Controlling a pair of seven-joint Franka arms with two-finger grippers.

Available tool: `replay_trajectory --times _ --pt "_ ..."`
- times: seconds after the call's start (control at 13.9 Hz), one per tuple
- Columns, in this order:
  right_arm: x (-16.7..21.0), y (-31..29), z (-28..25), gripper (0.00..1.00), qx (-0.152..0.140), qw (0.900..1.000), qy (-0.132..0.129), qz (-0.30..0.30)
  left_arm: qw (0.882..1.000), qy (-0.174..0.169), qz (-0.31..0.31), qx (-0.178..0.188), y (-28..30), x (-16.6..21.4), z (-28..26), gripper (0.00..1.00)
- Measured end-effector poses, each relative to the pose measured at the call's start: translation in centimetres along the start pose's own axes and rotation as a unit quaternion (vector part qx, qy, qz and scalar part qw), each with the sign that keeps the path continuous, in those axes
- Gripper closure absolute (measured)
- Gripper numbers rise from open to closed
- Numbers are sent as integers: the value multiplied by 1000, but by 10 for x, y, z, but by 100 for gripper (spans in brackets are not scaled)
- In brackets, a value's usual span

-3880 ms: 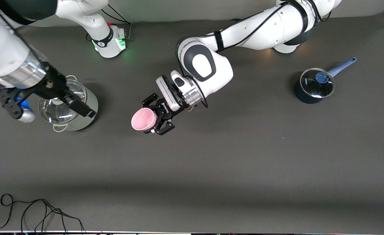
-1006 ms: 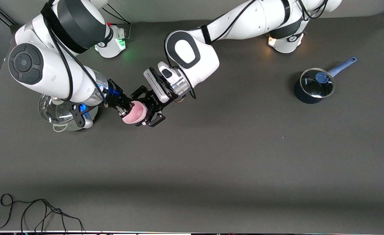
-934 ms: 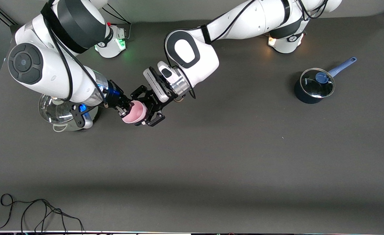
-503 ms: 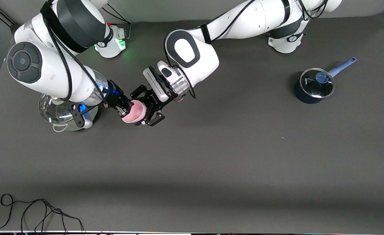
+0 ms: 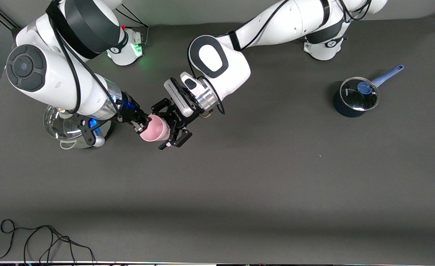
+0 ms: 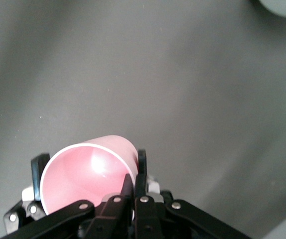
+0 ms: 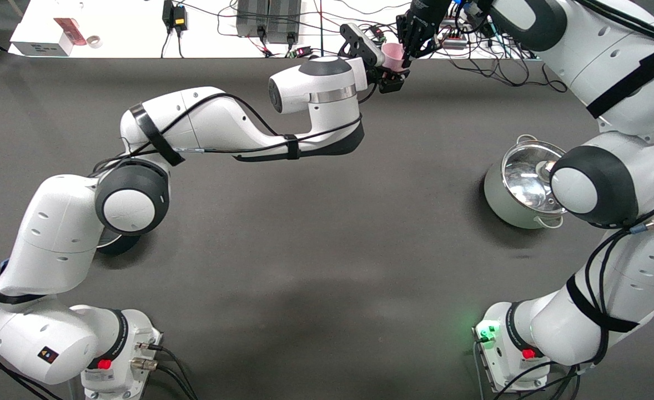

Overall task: Transfer pink cup from left to right arm
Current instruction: 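Close the right gripper on the pink cup base, then open the left gripper and withdraw while the right gripper pulls the cup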

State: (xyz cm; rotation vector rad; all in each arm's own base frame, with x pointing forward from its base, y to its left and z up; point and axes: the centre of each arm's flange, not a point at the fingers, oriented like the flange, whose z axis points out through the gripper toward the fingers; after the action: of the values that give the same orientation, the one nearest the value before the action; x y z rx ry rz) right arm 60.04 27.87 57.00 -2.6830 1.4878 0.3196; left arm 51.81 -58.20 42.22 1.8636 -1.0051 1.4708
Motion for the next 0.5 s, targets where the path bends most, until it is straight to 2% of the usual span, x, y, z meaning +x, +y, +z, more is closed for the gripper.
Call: replay_trajectory --times 0.29,0.5 --pt "17 -6 -2 97 -1 998 52 -27 1000 0 5 8 -8 1 -1 0" --pt "52 -4 -12 97 8 995 76 -58 1000 1 18 25 -30 3 -5 0"
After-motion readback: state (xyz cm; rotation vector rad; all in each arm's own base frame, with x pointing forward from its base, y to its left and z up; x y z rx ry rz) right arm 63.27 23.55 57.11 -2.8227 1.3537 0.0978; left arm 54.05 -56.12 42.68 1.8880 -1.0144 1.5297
